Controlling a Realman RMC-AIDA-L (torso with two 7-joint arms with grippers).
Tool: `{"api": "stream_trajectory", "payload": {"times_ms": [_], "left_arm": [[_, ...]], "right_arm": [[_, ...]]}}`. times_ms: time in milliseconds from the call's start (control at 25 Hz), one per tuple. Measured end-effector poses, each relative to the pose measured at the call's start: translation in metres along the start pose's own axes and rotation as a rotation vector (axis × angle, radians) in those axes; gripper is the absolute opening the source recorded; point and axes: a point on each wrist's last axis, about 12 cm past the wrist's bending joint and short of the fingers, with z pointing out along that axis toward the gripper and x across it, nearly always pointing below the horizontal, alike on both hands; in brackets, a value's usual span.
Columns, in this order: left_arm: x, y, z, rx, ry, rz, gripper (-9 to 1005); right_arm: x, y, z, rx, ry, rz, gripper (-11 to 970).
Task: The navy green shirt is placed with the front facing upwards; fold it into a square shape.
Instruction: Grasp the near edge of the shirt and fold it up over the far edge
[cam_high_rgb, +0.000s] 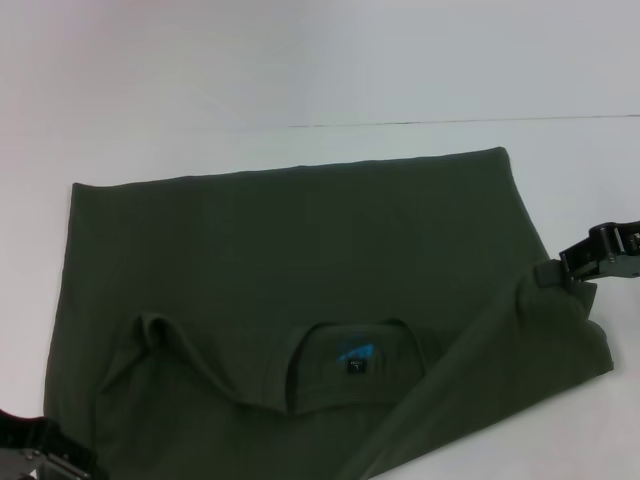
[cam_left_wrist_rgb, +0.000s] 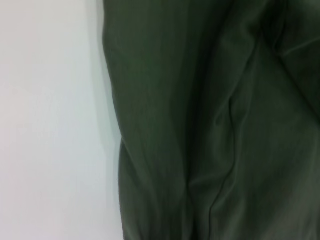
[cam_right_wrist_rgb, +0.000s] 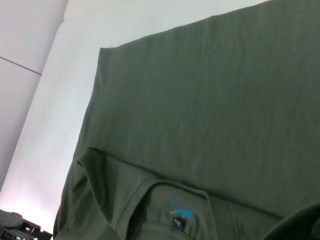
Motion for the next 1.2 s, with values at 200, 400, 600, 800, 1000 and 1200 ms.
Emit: {"api": "stream_trajectory", "payload": {"times_ms": [200, 400, 600, 800, 1000, 1200], "left_arm": [[0.001, 0.000, 0.006, 0.010, 0.019, -0.001, 683], [0.000, 0.000, 0.011, -0.010, 0.020, 0.005, 683], [0.000, 0.000, 0.015, -0.011, 0.029, 0.006, 683], [-0.001, -0.004, 0.018, 0.027, 0.034, 0.017, 684], [-0.002, -0.006, 0.018, 0.039, 0.042, 0.025, 684], [-0.003, -0.005, 0.019, 0.013, 0.061, 0.031, 674]], "right_arm": [[-0.001, 0.001, 0.000, 0.000, 0.002, -0.003, 19], [-0.002, 0.002, 0.000, -0.004, 0.005, -0.008, 19], [-0.002, 0.003, 0.001, -0.004, 0.007, -0.011, 20], [-0.002, 0.003, 0.001, -0.004, 0.007, -0.011, 20], [-0.002, 0.003, 0.001, 0.000, 0.015, -0.014, 20], [-0.003, 0.004, 0.001, 0.000, 0.016, -0.016, 20]]}}
